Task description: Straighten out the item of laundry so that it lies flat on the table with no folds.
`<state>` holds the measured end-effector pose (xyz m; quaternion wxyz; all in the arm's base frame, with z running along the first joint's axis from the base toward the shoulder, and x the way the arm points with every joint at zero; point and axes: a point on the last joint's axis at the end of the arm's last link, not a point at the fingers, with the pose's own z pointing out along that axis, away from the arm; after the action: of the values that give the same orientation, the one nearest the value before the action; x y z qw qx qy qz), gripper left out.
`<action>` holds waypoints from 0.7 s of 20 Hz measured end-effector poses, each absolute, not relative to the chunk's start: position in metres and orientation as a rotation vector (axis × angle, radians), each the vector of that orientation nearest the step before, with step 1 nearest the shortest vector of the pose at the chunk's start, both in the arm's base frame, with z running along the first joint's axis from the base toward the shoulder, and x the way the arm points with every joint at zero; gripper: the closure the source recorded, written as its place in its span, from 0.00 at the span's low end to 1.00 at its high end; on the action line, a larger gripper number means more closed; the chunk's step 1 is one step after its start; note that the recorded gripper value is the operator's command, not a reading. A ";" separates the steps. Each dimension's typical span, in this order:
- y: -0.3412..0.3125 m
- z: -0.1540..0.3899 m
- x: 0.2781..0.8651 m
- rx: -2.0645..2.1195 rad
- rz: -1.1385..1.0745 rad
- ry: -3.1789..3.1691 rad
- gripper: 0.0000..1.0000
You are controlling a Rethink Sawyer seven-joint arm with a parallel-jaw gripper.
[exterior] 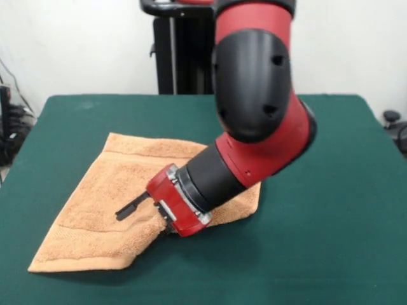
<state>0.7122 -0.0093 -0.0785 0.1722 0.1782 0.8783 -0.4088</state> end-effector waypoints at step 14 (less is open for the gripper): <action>-0.080 -0.029 0.676 0.607 -1.053 2.747 0.00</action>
<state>0.6764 -0.0799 -0.0289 0.0686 0.2016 0.9123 -0.3497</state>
